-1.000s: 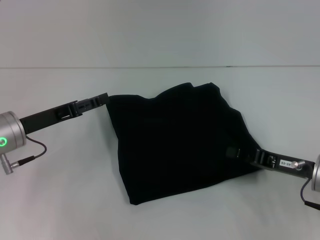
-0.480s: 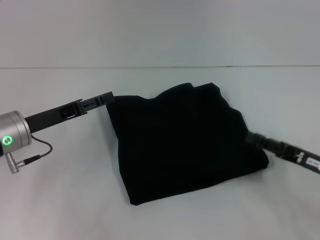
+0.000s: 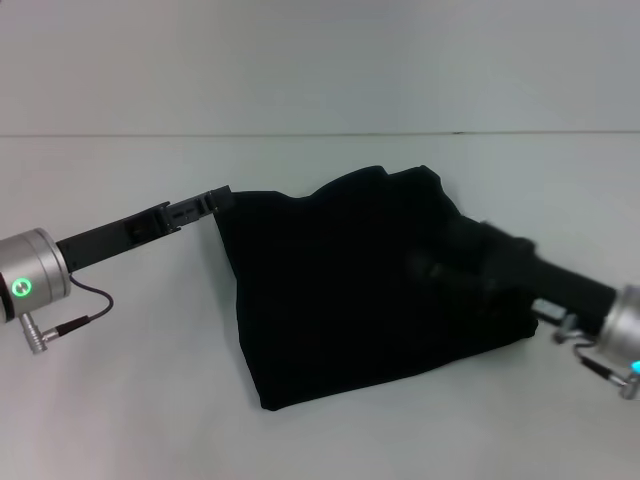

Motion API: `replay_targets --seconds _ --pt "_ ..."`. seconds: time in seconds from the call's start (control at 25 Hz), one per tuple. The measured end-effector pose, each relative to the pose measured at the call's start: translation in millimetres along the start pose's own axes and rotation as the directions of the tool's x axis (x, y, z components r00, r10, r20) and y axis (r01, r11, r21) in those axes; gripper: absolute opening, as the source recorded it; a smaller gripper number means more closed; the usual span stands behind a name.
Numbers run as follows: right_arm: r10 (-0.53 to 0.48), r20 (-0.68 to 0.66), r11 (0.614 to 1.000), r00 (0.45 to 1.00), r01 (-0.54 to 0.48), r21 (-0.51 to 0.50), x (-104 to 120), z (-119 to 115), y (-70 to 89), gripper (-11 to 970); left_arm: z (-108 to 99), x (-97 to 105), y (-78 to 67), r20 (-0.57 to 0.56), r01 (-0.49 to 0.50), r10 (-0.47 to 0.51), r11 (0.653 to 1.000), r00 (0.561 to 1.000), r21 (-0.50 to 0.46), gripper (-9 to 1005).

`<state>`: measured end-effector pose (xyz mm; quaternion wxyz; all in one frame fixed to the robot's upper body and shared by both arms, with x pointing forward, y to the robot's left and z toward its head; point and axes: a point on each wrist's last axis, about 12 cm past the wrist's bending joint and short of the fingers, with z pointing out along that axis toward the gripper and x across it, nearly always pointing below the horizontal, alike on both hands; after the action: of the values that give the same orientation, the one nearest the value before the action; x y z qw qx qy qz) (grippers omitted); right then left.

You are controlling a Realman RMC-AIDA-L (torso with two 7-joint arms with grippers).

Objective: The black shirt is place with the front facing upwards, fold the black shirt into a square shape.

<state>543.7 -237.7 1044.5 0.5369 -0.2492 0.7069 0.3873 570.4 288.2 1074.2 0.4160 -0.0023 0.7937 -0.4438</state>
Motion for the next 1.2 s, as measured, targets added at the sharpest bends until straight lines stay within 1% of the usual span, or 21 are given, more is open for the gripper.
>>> replay_targets --seconds 0.12,0.16,0.32,0.36,0.64,0.88,1.0,1.08,1.12,1.16,1.2 --pt "-0.085 -0.056 0.996 0.995 0.086 0.014 10.6 9.0 2.6 856 1.4 1.3 -0.7 0.001 0.008 -0.008 1.000 1.000 0.005 903" --pt "-0.103 -0.077 0.994 0.992 0.105 0.029 15.6 10.0 2.5 871 1.8 1.6 -1.0 0.002 0.010 -0.010 1.000 1.000 0.008 903" --pt "-0.128 -0.149 0.985 0.980 0.144 0.094 30.1 7.6 -1.6 930 1.5 1.9 -1.1 0.007 0.015 -0.015 1.000 1.000 0.011 903" --pt "-0.124 -0.183 0.980 0.975 0.149 0.129 36.3 4.3 -4.6 930 1.3 2.2 -0.9 0.007 0.016 -0.016 1.000 1.000 0.011 903" --pt "-0.111 -0.234 0.970 0.966 0.156 0.185 43.0 0.6 -10.9 930 0.7 2.9 -0.5 0.006 0.018 -0.018 1.000 1.000 0.010 903" --pt "-0.108 -0.216 0.970 0.970 0.151 0.189 41.9 -2.1 -11.2 930 0.7 3.1 -0.6 0.005 0.056 -0.056 0.998 0.998 0.010 902" --pt "-0.132 -0.152 0.975 0.980 0.156 0.159 37.7 -8.5 -6.6 930 0.2 2.8 -0.4 -0.007 0.111 -0.111 0.994 0.994 0.010 902" --pt "-0.162 -0.095 0.973 0.982 0.174 0.148 36.2 -18.0 -2.5 930 -1.2 3.1 -2.2 -0.025 0.121 -0.120 0.992 0.992 0.026 902" --pt "-0.174 -0.071 0.972 0.982 0.183 0.149 35.8 -23.0 -1.0 930 -2.6 3.7 -4.3 -0.037 0.109 -0.107 0.993 0.994 0.045 902" --pt "-0.185 -0.028 0.971 0.982 0.187 0.151 36.9 -34.4 3.0 930 -4.9 4.5 -7.1 -0.047 0.077 -0.073 0.994 0.996 0.073 902" --pt "-0.185 -0.028 0.971 0.982 0.187 0.151 36.9 -34.4 3.0 930 -7.8 5.5 -9.9 -0.054 0.035 -0.030 0.994 0.998 0.102 902"
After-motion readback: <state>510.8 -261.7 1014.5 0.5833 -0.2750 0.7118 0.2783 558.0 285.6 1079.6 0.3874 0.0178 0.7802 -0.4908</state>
